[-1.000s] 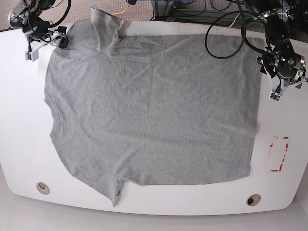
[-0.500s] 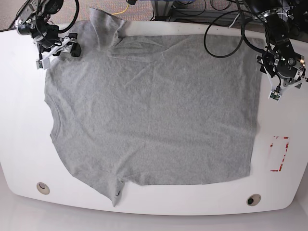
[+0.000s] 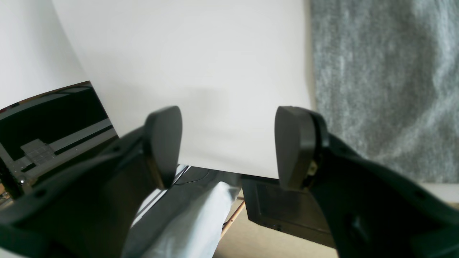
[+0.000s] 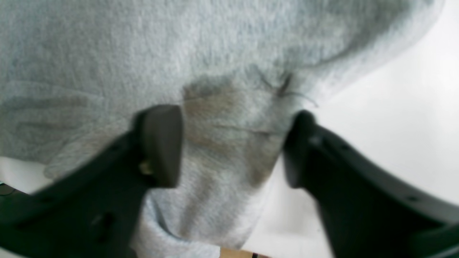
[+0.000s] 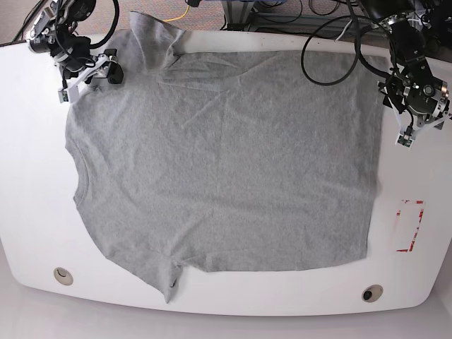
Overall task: Layout the t-shirt on the table in an organized manner, then fold the t-shirt properly
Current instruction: 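Grasp the shoulder corners of the shirt with both grippers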
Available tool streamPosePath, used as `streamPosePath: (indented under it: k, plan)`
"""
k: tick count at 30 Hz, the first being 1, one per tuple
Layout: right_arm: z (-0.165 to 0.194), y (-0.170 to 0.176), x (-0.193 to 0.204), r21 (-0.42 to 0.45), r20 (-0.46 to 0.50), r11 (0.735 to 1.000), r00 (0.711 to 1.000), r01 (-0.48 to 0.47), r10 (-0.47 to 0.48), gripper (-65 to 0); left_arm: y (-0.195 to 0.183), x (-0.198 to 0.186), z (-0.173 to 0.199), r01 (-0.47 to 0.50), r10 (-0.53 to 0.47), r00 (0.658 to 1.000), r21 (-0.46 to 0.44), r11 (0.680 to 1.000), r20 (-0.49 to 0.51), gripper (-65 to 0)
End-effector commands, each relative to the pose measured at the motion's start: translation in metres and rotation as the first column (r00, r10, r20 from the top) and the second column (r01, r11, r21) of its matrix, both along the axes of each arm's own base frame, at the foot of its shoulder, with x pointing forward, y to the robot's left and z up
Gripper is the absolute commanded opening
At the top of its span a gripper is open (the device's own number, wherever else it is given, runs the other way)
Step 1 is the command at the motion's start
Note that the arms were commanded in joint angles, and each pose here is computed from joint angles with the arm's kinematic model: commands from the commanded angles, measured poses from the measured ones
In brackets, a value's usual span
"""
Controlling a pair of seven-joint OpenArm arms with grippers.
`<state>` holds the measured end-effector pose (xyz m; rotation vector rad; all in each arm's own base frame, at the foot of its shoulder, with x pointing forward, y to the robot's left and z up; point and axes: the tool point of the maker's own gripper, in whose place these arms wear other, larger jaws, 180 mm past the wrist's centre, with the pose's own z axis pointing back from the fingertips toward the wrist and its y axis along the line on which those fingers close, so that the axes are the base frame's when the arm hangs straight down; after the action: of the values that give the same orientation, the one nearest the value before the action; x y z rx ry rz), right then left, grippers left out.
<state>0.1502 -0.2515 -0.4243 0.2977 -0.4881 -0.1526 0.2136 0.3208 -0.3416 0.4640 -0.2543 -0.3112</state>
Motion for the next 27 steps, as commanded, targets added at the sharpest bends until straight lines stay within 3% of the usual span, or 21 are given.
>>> streamPosePath:
  k: [1, 4, 7, 15, 27]
  plan:
    - [-0.016, 0.002, -0.029, -0.011, -0.147, 1.000, 0.989, -0.025, 0.023, -42.0, 0.016, -0.002, 0.013, -0.040, 0.039, 0.999, 0.033, 0.999, 0.033, -26.7]
    - [-0.016, 0.003, -0.028, -0.010, -0.145, 0.999, 0.989, -0.031, 0.029, -57.7, 0.025, -0.007, 0.015, -0.079, 0.078, 0.996, 0.016, 0.997, 0.050, -26.7]
    - [-0.016, 0.003, -0.027, -0.011, -0.146, 0.999, 0.989, -0.034, 0.032, -65.0, 0.032, -0.016, 0.016, -0.085, 0.086, 0.995, -0.009, 0.996, 0.051, -26.7]
    - [-0.005, 0.000, -0.020, -0.044, -0.113, 0.998, 0.993, -0.047, 0.042, -64.4, 0.022, -0.027, 0.009, -0.050, 0.070, 0.993, -0.189, 0.981, 0.099, -26.7]
    - [-0.002, 0.000, -0.017, -0.056, -0.104, 0.997, 0.993, -0.053, 0.047, -64.4, -0.011, -0.051, -0.001, 0.024, 0.033, 0.992, -0.424, 0.905, 0.125, -26.2]
